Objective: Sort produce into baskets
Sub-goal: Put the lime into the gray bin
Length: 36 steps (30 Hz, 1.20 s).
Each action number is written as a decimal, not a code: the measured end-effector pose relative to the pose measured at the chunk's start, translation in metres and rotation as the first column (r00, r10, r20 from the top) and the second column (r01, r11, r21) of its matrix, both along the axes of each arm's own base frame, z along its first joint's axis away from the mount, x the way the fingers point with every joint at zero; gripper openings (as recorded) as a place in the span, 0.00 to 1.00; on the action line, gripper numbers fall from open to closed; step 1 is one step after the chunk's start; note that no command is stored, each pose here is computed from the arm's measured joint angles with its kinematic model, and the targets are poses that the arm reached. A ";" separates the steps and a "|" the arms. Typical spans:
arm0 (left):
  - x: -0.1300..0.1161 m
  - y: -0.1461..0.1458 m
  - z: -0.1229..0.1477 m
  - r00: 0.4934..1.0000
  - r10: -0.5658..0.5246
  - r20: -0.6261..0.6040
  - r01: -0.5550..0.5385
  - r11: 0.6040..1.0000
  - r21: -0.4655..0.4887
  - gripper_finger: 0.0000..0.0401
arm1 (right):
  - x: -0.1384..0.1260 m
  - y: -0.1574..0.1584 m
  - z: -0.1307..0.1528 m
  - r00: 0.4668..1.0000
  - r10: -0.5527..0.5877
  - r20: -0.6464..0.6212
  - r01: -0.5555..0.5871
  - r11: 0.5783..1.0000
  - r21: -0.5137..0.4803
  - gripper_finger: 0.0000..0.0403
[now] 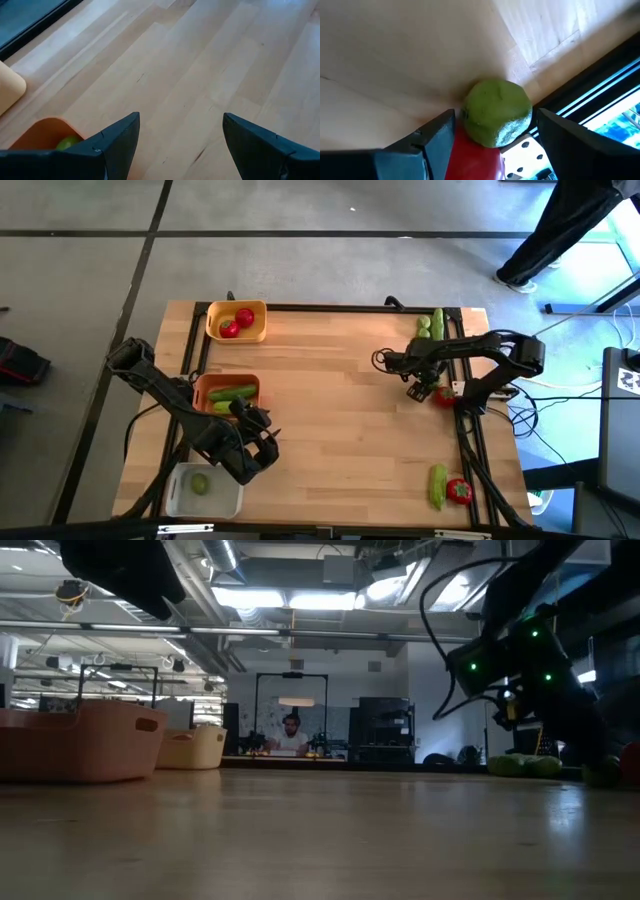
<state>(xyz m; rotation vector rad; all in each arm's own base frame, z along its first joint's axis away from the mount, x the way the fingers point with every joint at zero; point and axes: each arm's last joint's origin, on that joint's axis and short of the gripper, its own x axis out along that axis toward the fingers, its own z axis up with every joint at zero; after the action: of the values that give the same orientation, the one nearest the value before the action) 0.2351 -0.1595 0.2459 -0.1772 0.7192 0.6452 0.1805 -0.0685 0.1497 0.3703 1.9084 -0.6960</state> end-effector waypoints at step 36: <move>0.006 0.002 0.001 1.000 0.000 0.020 0.000 1.000 -0.011 0.69 | 0.016 -0.004 0.003 0.985 0.131 0.110 -0.136 0.990 0.043 0.40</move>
<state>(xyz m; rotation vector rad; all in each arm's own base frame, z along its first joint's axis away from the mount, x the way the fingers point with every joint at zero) 0.2411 -0.1572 0.2469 -0.1938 0.7033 0.6390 0.1967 -0.0729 0.1532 0.3025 1.8331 -0.5297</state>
